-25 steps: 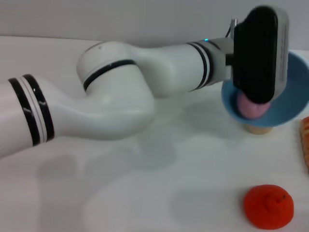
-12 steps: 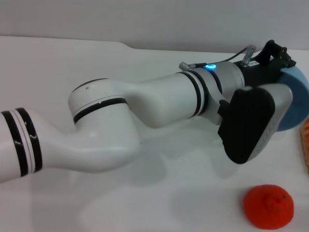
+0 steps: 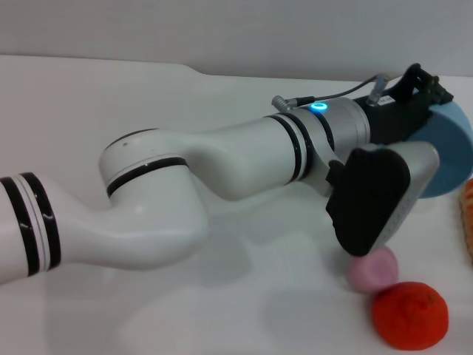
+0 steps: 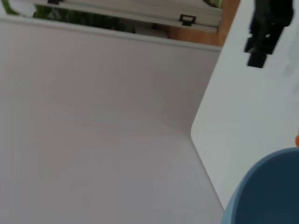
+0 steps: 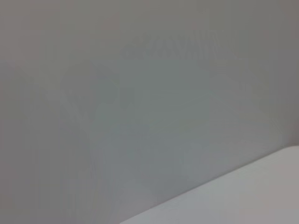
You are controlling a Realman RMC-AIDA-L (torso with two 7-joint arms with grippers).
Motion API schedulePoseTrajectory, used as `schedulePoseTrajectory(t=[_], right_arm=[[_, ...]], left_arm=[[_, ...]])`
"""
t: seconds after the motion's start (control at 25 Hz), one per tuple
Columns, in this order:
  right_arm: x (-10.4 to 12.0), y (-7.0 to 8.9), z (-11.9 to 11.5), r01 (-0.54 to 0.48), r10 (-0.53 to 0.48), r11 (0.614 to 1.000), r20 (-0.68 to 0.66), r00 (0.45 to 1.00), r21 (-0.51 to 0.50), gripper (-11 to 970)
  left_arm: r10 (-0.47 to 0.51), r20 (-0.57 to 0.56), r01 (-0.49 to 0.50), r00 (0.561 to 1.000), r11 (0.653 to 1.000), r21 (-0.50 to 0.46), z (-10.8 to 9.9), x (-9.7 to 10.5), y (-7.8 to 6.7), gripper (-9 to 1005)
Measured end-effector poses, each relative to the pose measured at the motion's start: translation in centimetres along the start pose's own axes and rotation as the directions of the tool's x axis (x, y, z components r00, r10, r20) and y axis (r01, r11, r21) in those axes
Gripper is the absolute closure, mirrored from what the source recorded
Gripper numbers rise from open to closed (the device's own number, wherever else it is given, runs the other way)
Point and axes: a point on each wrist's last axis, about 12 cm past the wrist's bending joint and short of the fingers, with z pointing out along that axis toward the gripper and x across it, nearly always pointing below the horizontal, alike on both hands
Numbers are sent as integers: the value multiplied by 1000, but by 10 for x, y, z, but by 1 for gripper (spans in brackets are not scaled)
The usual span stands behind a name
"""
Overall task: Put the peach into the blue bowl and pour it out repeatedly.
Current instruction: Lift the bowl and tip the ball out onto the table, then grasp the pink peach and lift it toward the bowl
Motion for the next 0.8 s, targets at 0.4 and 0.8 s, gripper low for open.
schedulePoseTrajectory(t=[0.4,0.8], right_arm=[[5,13,15,-143,98,970,-220,970,-196,525],[-22,60,59,-385,-31,790,-657,753,-478,527]], left_arm=[[-703,-76,684,707,708,-177,-4,48,12,997],[-957,-212,937,199,249,-247,-17,105,15,998]])
